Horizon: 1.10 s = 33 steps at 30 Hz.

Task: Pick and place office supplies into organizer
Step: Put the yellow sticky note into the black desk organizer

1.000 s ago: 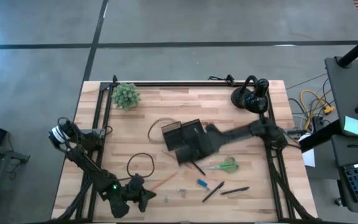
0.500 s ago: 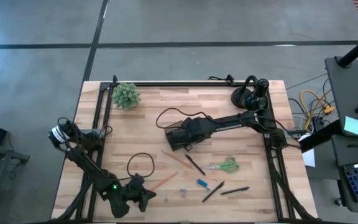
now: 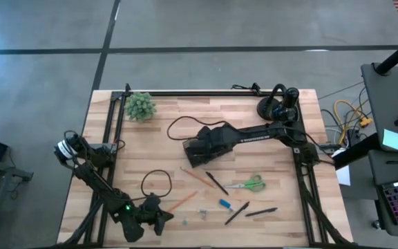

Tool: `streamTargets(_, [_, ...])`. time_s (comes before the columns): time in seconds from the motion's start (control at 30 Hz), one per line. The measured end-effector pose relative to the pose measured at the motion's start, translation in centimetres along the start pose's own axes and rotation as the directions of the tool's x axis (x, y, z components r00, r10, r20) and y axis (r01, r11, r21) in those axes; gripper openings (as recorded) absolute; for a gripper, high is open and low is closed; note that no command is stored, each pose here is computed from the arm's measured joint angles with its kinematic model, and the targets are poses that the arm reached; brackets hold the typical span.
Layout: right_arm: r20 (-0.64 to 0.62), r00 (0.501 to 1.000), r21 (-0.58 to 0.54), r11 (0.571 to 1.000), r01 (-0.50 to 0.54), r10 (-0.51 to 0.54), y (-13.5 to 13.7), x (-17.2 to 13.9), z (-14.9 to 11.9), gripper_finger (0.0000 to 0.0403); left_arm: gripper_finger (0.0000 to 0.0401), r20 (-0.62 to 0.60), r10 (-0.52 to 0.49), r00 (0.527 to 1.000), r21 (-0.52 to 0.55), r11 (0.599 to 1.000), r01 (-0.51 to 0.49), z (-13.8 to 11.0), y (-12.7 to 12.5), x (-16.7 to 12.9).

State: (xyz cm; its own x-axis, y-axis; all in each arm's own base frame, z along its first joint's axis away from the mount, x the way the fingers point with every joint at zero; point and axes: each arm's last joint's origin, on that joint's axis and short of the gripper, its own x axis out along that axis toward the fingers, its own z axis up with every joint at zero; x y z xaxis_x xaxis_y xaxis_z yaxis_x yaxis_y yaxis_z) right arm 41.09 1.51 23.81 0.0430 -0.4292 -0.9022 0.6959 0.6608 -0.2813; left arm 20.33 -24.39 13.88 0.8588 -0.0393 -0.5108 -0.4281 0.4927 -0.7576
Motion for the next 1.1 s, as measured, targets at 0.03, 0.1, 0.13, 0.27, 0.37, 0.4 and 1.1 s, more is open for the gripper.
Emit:
streamTargets(0.03, [-0.012, 1.0, -0.014, 1.0, 0.012, -0.012, 0.0, 0.5, -0.1, 0.0024, 0.0, 0.0, 0.0, 1.0, 0.0, 1.0, 0.0, 0.0, 0.0, 0.0])
streamTargets(0.1, [-0.031, 0.999, -0.038, 0.999, 0.03, -0.031, 0.0, 1.3, -0.3, 0.0024, 0.0, 0.0, 0.0, 1.0, 0.0, 1.0, 0.0, 0.0, 0.0, 0.0])
streamTargets(0.13, [-0.042, 0.998, -0.053, 0.998, 0.035, -0.037, 0.0, 1.7, -0.5, 0.0024, 0.0, 0.0, 0.0, 1.0, 0.0, 1.0, 0.0, 0.0, 0.0, 0.0])
streamTargets(0.27, [-0.074, 0.995, -0.084, 0.994, 0.063, -0.069, 0.0, 3.0, -1.2, 0.0024, 0.0, 0.0, 0.0, 1.0, -0.001, 1.0, 0.0, 0.0, 0.0, 0.0])
streamTargets(0.37, [-0.071, 0.995, -0.091, 0.994, 0.061, -0.067, 0.1, 3.5, -1.4, 0.0025, 0.0, 0.0, 0.0, 1.0, -0.001, 1.0, 0.0, 0.0, 0.0, 0.0])
streamTargets(0.4, [-0.061, 0.996, -0.095, 0.994, 0.058, -0.064, 0.2, 3.6, -1.3, 0.0027, 0.0, 0.0, 0.0, 1.0, -0.001, 1.0, 0.0, 0.0, 0.0, 0.0])
streamTargets(1.1, [-0.089, 0.995, -0.124, 0.991, -0.056, 0.046, 1.3, 5.9, -2.5, 0.0118, 0.0, -0.007, -0.002, 1.0, -0.056, 0.998, 0.002, 0.0, -0.1, 0.0])
